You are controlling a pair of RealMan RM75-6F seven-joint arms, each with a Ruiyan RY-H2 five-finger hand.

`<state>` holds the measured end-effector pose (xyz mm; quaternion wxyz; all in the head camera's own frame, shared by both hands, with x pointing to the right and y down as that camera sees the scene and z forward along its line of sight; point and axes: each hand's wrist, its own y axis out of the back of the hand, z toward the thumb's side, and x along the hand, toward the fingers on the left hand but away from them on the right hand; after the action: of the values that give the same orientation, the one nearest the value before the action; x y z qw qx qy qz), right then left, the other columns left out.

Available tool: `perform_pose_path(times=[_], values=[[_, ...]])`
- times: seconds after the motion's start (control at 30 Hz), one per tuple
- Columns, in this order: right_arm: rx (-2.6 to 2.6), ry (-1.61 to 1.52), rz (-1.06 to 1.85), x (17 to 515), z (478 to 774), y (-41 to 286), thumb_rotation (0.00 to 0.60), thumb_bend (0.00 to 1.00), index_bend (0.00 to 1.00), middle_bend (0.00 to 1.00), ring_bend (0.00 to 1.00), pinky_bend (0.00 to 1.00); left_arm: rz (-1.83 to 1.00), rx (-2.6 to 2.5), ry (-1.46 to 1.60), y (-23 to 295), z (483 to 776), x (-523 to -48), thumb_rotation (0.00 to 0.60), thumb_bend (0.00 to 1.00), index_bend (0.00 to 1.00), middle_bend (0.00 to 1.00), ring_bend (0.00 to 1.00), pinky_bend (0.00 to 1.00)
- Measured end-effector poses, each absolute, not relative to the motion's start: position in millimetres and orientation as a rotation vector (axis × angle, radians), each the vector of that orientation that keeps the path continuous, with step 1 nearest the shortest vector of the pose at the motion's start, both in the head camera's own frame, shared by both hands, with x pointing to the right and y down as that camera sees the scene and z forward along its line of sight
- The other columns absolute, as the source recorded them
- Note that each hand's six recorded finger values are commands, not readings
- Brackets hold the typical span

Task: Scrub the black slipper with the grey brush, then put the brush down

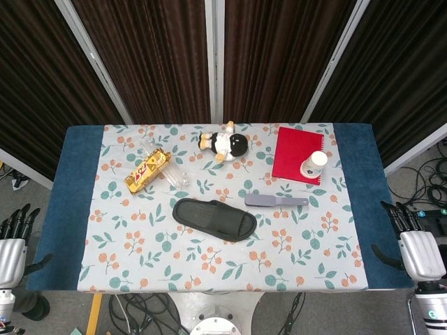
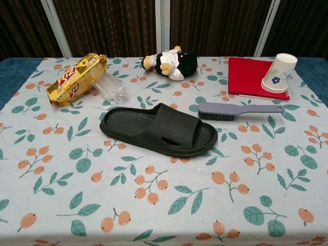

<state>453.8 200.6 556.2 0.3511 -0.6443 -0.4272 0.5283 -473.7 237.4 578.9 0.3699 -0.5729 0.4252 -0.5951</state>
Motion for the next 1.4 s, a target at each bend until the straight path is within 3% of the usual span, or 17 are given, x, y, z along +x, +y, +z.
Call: perform_pose_path(times=[0.33,0.47,0.6,1.03,1.23,1.4], values=[[-1.683,-1.078,1.368,449.8,558.7,197.2,0.6,0.16,0.0,0.11,0.05,0.13,-1.526,-1.478,1.089,235.4,579.8,-471.5,0.6,0.18,0.13,0.13,0.03,0.15],[-1.706,-1.031,1.365,441.4,565.6,186.1,0.6,0.02,0.0,0.12,0.05,0.13,-1.519,-1.488,1.104,234.7,579.6,-471.7,0.6,0.18,0.13,0.13,0.03,0.15],[-1.729,-0.954,1.38,428.7,579.8,167.7,0.6,0.0,0.0,0.16,0.05,0.13,-1.513,-1.495,1.101,234.3,580.5,-470.3,0.6,0.18,0.13,0.13,0.03,0.15],[-1.903,-0.711,1.483,350.8,682.6,95.9,0.6,0.0,0.2,0.28,0.12,0.13,-1.513,-1.522,1.123,239.4,583.1,-472.1,0.6,0.18,0.13,0.13,0.03,0.15],[-1.943,-0.621,1.552,324.3,728.9,82.3,0.6,0.0,0.25,0.31,0.15,0.14,-1.516,-1.536,1.129,240.3,586.0,-473.8,0.6,0.18,0.13,0.13,0.03,0.15],[-1.948,-0.56,1.565,308.7,748.4,81.6,0.6,0.0,0.32,0.37,0.22,0.2,-1.515,-1.544,1.134,239.1,588.2,-474.9,0.6,0.18,0.13,0.13,0.03,0.15]])
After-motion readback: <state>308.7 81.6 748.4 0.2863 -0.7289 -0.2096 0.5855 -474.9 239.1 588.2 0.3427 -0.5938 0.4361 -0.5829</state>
